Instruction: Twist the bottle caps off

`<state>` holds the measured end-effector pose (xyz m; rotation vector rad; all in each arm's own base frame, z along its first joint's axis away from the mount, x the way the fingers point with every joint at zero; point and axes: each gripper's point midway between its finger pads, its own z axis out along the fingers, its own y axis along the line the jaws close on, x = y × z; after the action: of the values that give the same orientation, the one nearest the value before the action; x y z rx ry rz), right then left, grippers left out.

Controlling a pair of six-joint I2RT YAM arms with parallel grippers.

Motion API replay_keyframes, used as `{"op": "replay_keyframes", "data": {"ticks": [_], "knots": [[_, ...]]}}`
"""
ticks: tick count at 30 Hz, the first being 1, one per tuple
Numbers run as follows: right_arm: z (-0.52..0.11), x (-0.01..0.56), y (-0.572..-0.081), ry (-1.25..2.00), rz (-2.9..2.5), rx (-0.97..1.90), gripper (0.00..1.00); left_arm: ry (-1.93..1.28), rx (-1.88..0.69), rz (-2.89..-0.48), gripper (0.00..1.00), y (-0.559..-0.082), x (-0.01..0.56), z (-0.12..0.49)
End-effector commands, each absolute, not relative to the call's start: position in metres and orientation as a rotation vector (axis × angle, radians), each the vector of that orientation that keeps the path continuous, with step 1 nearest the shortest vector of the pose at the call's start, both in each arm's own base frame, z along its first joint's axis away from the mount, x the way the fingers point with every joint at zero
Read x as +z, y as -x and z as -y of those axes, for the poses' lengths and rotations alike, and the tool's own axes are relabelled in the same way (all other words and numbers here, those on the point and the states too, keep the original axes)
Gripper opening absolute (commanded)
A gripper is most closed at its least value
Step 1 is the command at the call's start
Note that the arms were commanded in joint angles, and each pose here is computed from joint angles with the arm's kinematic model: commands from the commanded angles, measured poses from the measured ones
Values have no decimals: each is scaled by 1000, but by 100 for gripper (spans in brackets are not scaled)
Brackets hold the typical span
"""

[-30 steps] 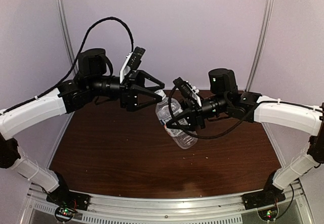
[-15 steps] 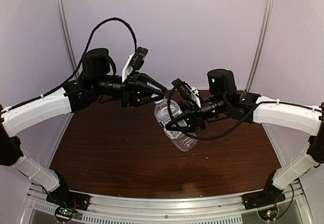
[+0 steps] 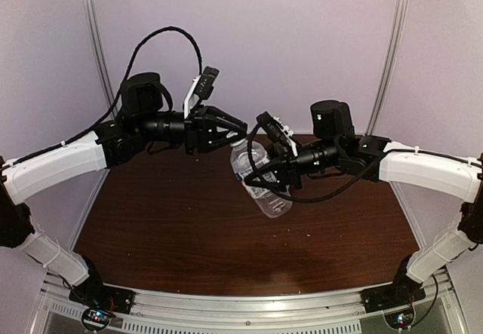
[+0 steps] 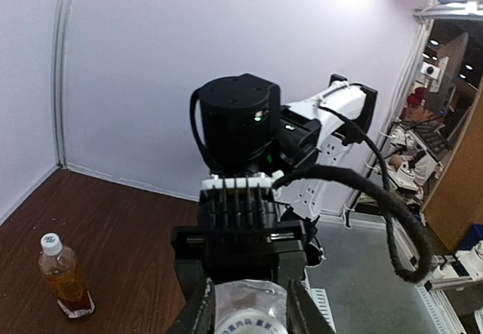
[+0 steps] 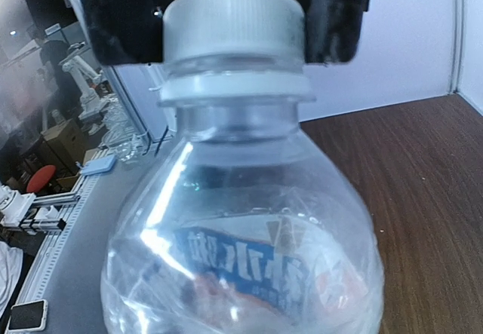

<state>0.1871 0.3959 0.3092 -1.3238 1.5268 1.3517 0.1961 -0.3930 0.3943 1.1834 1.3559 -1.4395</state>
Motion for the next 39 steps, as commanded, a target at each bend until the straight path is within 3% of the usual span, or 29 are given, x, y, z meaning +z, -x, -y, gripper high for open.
{"op": "replay_keyframes", "data": {"ticks": [1,6,14,21,29,33,39], "knots": [[-393,313,-234,1147,-1635,1085,42,-848,-1299,-1548,0,-239,408,387],[-388,309,-257,1057,-1685,956,42,-442,-1089,-1761,10,-282,396,367],[-385,303,-263,1031,-1714,921,42,-417,-1099,-1798,22,-288,391,377],[-384,299,-261,1041,-1717,919,42,-496,-1096,-1736,41,-281,400,378],[-384,298,-244,1147,-1670,956,42,-626,-1022,-1637,78,-270,410,357],[-389,304,-223,1249,-1608,1059,45,-776,-1069,-1556,85,-256,416,348],[-393,314,-192,1373,-1505,1232,45,-1140,-1251,-1332,86,-197,425,351]]}}
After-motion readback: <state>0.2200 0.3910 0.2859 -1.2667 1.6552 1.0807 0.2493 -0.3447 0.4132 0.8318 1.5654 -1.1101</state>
